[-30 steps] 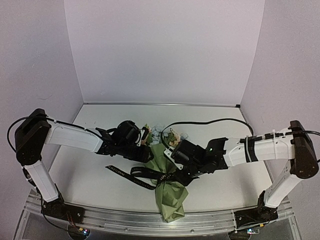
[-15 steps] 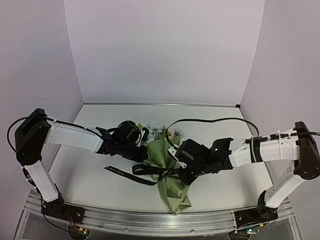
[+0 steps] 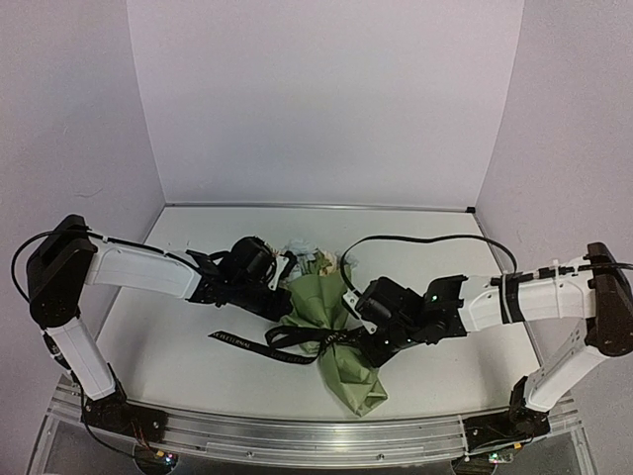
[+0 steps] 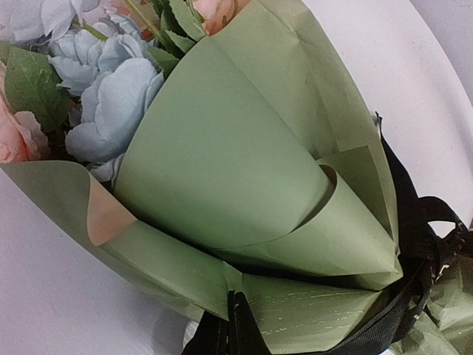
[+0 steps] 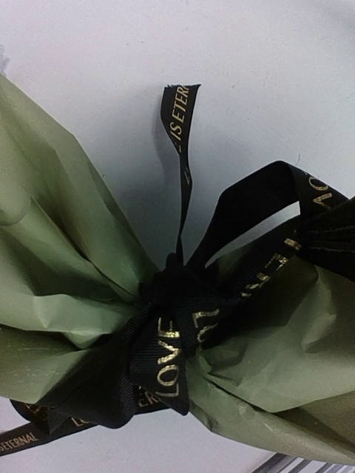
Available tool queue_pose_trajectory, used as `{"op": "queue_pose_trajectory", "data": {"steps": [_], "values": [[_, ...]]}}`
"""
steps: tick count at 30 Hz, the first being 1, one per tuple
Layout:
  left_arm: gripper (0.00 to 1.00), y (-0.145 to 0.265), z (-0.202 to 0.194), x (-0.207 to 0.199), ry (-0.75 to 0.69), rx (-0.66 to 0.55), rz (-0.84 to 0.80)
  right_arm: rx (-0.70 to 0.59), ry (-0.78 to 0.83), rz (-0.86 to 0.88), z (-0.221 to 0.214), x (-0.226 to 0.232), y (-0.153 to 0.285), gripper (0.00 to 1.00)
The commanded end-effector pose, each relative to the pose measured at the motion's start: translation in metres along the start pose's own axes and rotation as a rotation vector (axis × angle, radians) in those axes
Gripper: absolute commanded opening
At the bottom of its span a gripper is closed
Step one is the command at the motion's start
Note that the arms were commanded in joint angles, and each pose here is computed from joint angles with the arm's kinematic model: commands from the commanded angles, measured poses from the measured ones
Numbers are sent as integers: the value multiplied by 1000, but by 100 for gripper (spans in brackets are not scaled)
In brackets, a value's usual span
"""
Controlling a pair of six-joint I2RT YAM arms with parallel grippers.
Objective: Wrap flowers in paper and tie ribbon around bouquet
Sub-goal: Cross the half-tied ribbon over the folded bouquet.
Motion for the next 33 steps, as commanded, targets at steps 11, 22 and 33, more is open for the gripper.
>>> {"op": "queue_pose_trajectory", "data": {"steps": [11,22,33], "values": [[0,29,6,-6,-154,-12,-123,-17,-28,218,58,38,21,28],[0,25,2,-5,-169,18,-137,-24,98,190,14,19,24,62],[0,23,2,-5,-156,22,-134,-108,52,102,-10,37,-2,63]]}}
Point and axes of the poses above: each gripper's point midway between its finger pads, its own y axis back along the fingers, its own x axis along the line the jaws close on, z = x × y, the point moved 10 cm from there along y, back along the fingers, and after that the axes turned 13 degrees about y, right-handed, at the moved point
